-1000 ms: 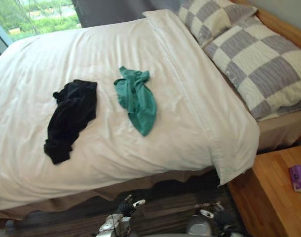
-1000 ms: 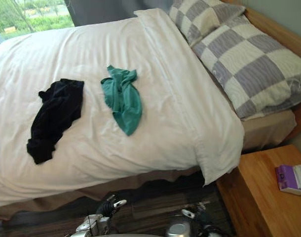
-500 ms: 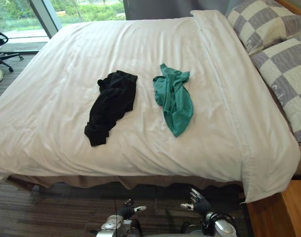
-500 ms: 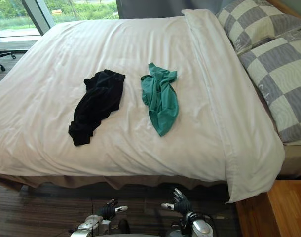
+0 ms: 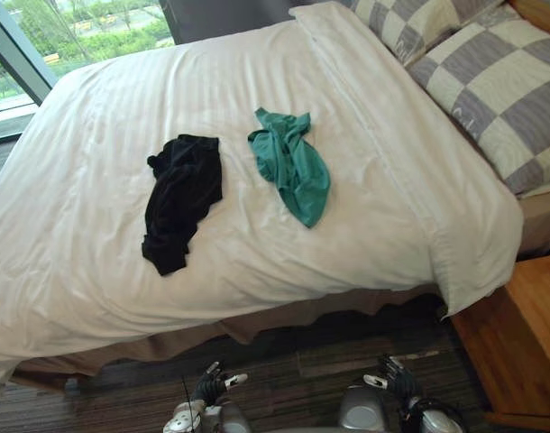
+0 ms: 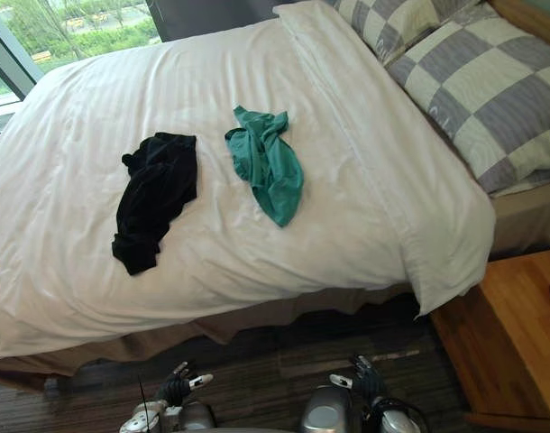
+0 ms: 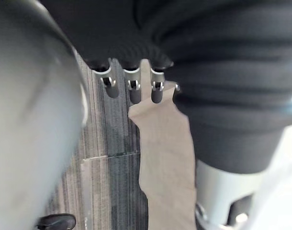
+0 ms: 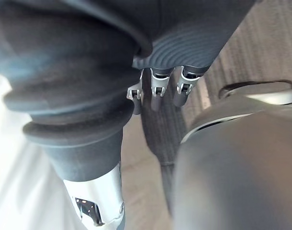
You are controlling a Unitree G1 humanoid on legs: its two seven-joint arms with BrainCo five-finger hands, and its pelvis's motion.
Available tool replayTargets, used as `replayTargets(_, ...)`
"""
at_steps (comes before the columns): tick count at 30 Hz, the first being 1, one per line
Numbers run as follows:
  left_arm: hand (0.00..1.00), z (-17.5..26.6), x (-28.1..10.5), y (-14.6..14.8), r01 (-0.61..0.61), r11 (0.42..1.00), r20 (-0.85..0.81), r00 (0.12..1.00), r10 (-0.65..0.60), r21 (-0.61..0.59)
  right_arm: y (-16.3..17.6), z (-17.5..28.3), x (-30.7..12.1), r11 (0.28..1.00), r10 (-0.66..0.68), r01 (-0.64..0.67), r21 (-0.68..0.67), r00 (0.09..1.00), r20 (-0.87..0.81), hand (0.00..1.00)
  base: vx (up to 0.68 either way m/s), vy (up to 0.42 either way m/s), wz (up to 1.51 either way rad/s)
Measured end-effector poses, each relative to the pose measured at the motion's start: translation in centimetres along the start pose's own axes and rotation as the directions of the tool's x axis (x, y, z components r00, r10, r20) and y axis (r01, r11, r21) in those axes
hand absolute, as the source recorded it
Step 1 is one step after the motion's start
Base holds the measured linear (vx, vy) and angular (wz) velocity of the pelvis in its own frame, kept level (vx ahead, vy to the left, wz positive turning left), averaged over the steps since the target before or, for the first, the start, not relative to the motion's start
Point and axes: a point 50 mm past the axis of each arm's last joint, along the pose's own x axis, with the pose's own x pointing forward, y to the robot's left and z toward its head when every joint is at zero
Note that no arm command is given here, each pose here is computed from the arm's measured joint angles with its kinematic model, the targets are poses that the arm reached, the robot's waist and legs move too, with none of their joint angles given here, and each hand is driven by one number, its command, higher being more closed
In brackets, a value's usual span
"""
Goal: Tidy the bed and pick cloth on bed and put in laundry
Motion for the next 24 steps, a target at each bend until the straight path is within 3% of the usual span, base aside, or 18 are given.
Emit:
replayTargets(3, 0.0, 0.3, 0.4, -1.7, 0.054, 0.998, 0.011, 0.998, -0.054, -0.028, -1.3, 0.0, -0.2, 0.999, -0.033, 0.032, -0.03, 0.999, -0.01, 0.0, -0.06, 0.691, 0.15)
replayTargets(8, 0.0, 1.5, 0.4, -0.6, 0.003, 1.0, 0.016, 1.0, -0.003, 0.01, -0.6, -0.9, -0.1, 1.0, -0.018, 0.017, -0.013, 0.999, -0.051, 0.0, 0.0, 0.626, -0.08)
replayTargets(11, 0.0, 2.0, 0.3, 0.7, -0.024, 0.998, 0.008, 1.0, 0.024, 0.051, 2.2, 0.1, 0.3, 0.992, 0.127, -0.127, -0.01, 0.991, 0.027, 0.0, 0.07, 0.253, 0.52)
replayTargets(12, 0.0, -2.2, -0.4, 0.3, -0.067, 0.994, -0.184, 0.98, 0.081, 0.084, 4.9, -0.2, 0.6, 0.985, 0.165, -0.167, 0.041, 0.985, 0.038, 0.0, 0.05, 0.132, 0.41)
replayTargets(17, 0.0, -2.2, -0.4, 0.4, -0.069, 0.994, -0.184, 0.979, 0.083, 0.082, 4.9, -0.3, 0.6, 0.985, 0.165, -0.166, 0.042, 0.986, 0.038, 0.0, 0.0, 0.003, -0.01)
replayTargets(20, 0.0, -2.1, -0.5, 0.9, -0.108, 0.993, -0.179, 0.977, 0.116, 0.055, 4.7, -0.4, 0.6, 0.987, 0.133, -0.136, 0.089, 0.99, 0.041, 0.0, 0.0, 0.036, -0.04)
replayTargets(24, 0.0, -2.3, -0.9, 2.4, -0.231, 0.973, -0.186, 0.957, 0.225, -0.012, 1.7, -1.5, -0.4, 0.951, -0.073, 0.059, 0.305, 0.997, 0.036, 0.0, -0.06, 0.004, -0.1)
